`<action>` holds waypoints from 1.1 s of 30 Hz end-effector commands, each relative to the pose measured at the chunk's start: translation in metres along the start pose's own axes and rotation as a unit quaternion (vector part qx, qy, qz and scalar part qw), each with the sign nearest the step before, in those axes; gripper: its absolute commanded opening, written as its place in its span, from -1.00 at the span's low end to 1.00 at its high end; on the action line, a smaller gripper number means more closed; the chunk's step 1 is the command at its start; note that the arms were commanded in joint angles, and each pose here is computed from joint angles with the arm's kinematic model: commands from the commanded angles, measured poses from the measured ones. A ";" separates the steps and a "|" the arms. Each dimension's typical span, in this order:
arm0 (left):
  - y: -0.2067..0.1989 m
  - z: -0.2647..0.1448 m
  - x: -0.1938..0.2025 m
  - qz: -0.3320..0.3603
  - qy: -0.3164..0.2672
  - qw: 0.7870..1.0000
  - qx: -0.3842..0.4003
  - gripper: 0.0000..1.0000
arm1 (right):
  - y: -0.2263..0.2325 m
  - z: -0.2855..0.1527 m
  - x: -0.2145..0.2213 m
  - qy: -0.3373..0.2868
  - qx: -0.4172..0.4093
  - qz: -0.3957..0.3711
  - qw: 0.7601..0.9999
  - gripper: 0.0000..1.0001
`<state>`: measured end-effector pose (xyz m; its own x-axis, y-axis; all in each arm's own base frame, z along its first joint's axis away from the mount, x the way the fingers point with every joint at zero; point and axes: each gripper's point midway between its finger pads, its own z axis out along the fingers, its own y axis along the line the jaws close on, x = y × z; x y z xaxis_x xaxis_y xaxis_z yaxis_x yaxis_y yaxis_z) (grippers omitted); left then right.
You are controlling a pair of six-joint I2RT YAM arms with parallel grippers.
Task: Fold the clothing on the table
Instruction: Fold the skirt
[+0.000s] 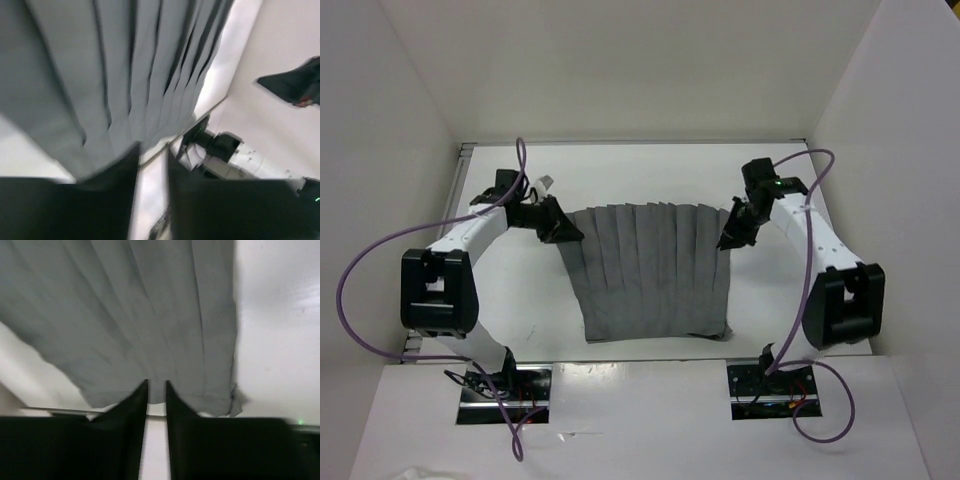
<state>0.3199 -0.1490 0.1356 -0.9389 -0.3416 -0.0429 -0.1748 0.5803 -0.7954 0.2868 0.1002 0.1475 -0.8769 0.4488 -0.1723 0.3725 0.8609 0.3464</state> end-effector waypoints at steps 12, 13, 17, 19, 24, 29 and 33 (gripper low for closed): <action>0.079 0.071 -0.053 -0.040 -0.048 0.984 -0.169 -1.00 | -0.018 0.133 -0.002 0.063 0.083 -0.020 0.994 -0.99; 0.086 0.072 -0.055 -0.042 -0.052 0.981 -0.182 -1.00 | -0.018 0.137 -0.003 0.063 0.083 -0.015 0.994 -0.99; 0.104 0.078 -0.067 -0.054 -0.063 0.972 -0.221 -1.00 | -0.018 0.151 -0.013 0.062 0.097 -0.015 0.993 -0.99; 0.108 0.082 -0.080 -0.049 -0.068 0.969 -0.232 -1.00 | -0.013 0.161 -0.026 0.056 0.098 -0.021 0.993 -0.99; 0.098 0.087 -0.154 -0.030 -0.113 0.964 -0.238 -1.00 | 0.010 0.171 -0.073 0.015 0.101 -0.042 0.994 -0.99; 0.069 0.078 -0.217 -0.006 -0.163 0.960 -0.226 -1.00 | 0.045 0.156 -0.117 -0.034 0.073 -0.053 0.995 -0.99; -0.013 0.025 -0.228 0.054 -0.228 0.959 -0.161 -0.63 | 0.067 0.101 -0.130 -0.096 0.047 -0.067 0.992 -0.49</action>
<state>0.5393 -0.1026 0.0562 -0.8023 -0.5195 -0.2939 -0.3281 0.7952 -0.5100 0.4408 0.1244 0.0358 -0.8972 0.3816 -0.2222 0.3413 0.9185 0.1996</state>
